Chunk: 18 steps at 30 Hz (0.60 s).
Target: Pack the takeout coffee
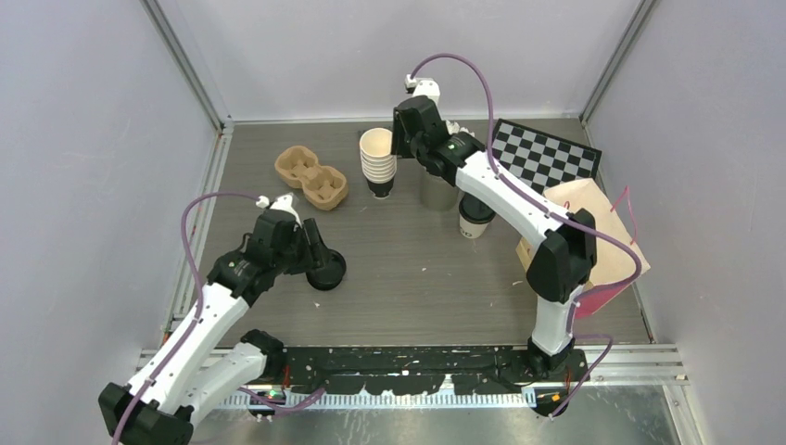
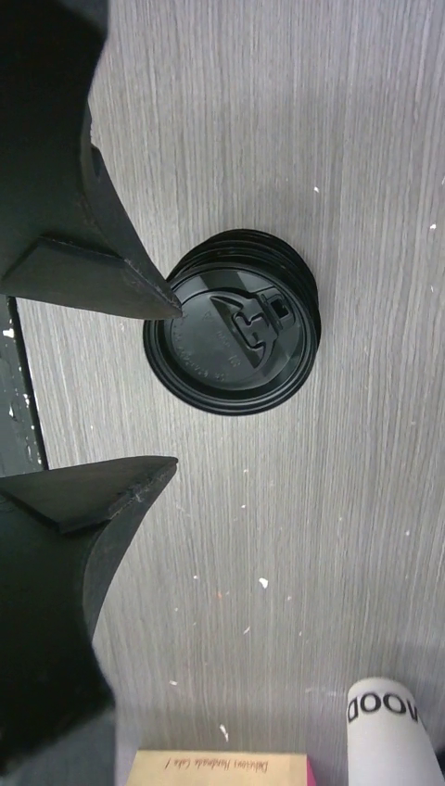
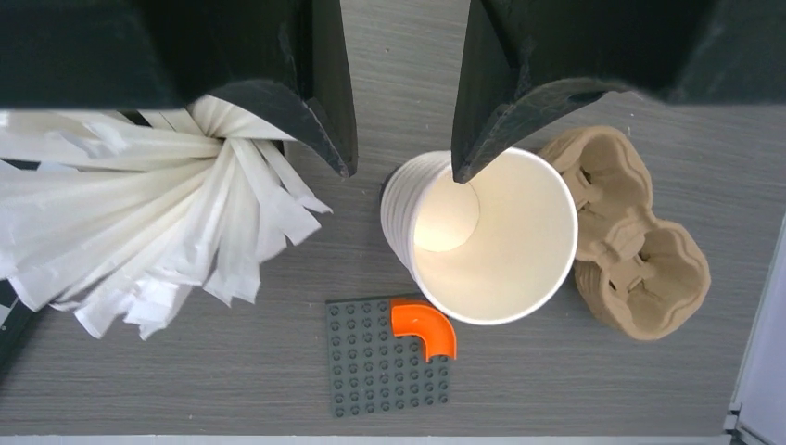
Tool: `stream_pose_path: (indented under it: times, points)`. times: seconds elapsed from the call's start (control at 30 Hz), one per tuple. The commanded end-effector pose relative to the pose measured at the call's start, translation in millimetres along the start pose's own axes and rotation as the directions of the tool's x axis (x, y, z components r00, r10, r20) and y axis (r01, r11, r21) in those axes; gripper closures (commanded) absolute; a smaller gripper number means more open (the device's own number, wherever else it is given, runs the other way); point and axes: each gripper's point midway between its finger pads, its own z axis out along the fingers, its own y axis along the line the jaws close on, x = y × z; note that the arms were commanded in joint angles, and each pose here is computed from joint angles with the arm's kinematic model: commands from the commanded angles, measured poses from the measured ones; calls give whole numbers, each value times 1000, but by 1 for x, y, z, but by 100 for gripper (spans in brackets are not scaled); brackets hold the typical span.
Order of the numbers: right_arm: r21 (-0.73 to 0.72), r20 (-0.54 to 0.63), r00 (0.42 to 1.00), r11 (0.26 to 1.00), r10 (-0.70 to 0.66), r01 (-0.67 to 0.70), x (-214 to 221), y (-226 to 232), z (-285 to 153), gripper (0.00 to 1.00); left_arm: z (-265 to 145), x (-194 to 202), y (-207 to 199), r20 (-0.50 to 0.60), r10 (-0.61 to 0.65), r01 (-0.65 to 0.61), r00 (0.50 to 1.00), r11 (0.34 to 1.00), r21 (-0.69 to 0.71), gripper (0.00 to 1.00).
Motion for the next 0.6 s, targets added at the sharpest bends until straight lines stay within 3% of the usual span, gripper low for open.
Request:
stream_pose_path:
  times: [0.0,0.2,0.57]
  points:
    - [-8,60,998,1000,5,-5,-28,9,3,54,-12,-3,-6,31,27,-29,999,998,57,42]
    - [33,45,997,998,-64,62,-26,8,23,60,-20,-1,-16,30,26,-29,999,992,122,42]
    - [95,-6,991,987,-133,133,-11,1,47,60,-16,2,-17,15,40,-42,999,990,134,41]
